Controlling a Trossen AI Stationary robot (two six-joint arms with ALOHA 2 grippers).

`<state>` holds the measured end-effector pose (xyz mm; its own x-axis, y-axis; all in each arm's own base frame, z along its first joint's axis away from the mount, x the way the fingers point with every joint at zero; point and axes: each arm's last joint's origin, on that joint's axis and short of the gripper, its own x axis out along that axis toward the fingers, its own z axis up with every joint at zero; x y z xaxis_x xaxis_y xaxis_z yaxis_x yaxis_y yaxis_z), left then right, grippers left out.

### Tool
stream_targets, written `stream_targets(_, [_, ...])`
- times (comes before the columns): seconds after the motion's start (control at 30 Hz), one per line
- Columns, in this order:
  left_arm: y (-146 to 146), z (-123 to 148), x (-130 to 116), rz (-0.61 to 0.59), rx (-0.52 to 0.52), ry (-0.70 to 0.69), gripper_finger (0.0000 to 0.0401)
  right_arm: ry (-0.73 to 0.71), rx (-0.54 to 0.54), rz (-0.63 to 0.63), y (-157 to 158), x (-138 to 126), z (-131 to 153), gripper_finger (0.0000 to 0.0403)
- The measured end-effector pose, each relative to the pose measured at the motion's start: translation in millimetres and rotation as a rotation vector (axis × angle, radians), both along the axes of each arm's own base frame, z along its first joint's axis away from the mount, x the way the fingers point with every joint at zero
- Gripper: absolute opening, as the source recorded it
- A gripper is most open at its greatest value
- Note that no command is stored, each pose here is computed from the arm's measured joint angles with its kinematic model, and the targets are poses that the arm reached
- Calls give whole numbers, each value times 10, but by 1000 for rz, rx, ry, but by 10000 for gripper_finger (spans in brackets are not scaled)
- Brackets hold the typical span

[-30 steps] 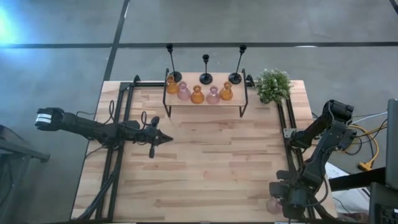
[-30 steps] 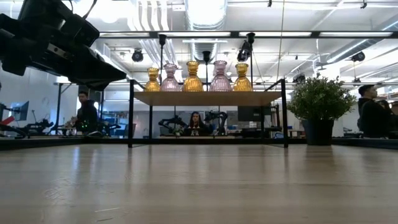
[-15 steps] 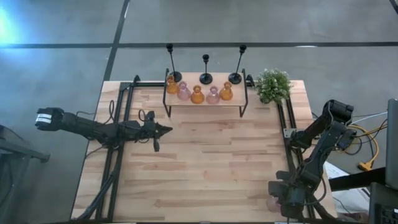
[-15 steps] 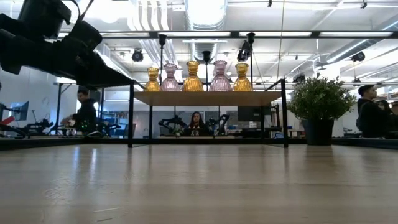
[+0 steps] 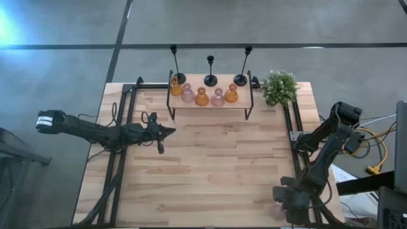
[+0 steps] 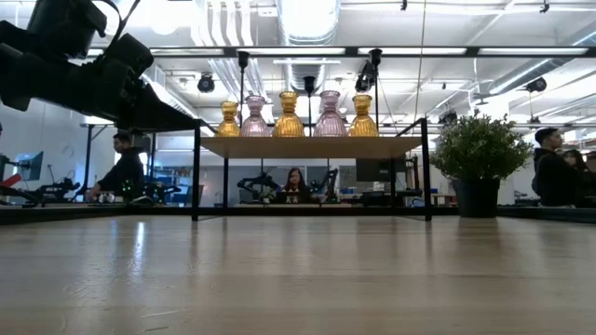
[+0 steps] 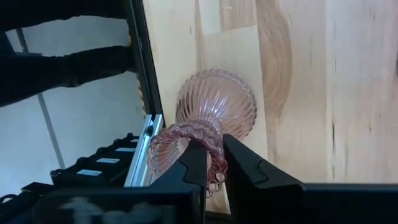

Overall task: Pick & Place candle stick holders
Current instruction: Put the pink candle holder on the shelf

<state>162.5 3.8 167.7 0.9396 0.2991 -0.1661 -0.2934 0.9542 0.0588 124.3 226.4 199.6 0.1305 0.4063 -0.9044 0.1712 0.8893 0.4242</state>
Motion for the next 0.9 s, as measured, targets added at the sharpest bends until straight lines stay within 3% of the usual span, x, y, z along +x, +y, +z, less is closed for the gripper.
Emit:
stream_targets(0.17, [0,0,0,0,0,0,12,9,31,11,-96,177,71,22])
stream_targets(0.27, [0,0,0,0,0,1,12,-29,77,5,-227,382,243,22])
stream_targets(0.4, [0,-1,0,0,0,1,12,-83,54,-54,-540,720,495,22])
stream_targets(0.67, [0,-1,0,-1,0,1,12,-263,-33,-256,-1552,1321,1177,22])
stream_targets(0.9, [0,-2,0,0,0,2,12,-364,-143,-446,-2463,1299,1767,22])
